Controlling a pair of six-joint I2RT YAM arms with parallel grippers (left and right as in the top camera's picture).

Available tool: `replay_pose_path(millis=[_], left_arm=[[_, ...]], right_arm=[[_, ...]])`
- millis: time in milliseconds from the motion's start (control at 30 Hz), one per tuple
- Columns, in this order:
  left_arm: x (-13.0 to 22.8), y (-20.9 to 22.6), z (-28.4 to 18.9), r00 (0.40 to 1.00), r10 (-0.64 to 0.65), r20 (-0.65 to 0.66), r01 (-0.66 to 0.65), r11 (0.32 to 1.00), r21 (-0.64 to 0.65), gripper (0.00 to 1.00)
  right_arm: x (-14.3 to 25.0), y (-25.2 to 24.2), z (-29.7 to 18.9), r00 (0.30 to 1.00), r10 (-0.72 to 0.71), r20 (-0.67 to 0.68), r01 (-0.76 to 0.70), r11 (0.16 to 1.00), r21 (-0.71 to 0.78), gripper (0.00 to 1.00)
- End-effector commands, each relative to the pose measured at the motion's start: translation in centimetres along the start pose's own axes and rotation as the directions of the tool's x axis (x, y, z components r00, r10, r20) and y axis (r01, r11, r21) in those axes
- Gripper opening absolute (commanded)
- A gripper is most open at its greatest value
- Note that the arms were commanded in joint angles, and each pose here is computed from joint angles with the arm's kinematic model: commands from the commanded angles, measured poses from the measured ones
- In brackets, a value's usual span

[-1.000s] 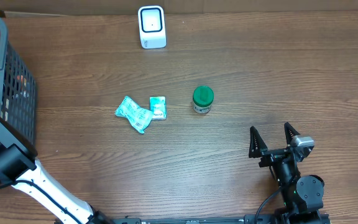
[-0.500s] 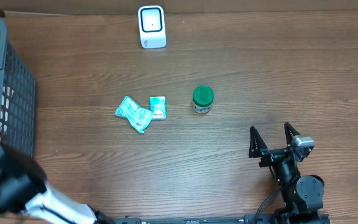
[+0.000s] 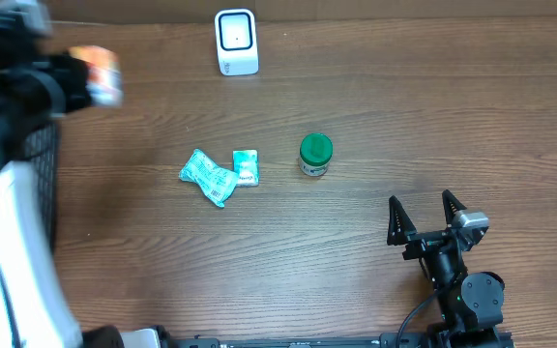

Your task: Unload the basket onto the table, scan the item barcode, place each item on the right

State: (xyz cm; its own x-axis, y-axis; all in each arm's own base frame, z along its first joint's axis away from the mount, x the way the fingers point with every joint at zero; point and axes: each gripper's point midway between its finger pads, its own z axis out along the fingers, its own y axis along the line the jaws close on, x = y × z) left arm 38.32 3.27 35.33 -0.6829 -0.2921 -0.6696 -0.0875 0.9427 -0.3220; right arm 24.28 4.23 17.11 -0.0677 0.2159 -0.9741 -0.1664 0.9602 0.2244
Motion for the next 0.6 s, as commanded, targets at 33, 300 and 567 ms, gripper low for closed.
replay_pose_path(millis=[33, 300, 567], left_arm=[[8.1, -4.3, 9.1, 0.958, 0.084, -0.272, -0.057, 0.993, 0.106, 0.04], [20.3, -11.0, 18.4, 0.853, 0.068, -0.517, 0.012, 0.989, 0.15, 0.04], [25.8, -15.1, 23.4, 0.809, -0.032, -0.587, 0.11, 0.989, 0.098, 0.04]], right_arm=[[0.1, -0.2, 0.0, 1.0, -0.007, 0.005, 0.007, 1.0, 0.006, 1.0], [0.1, -0.2, 0.0, 1.0, -0.007, 0.005, 0.007, 1.0, 0.006, 1.0], [0.1, -0.2, 0.0, 1.0, -0.007, 0.005, 0.007, 1.0, 0.006, 1.0]])
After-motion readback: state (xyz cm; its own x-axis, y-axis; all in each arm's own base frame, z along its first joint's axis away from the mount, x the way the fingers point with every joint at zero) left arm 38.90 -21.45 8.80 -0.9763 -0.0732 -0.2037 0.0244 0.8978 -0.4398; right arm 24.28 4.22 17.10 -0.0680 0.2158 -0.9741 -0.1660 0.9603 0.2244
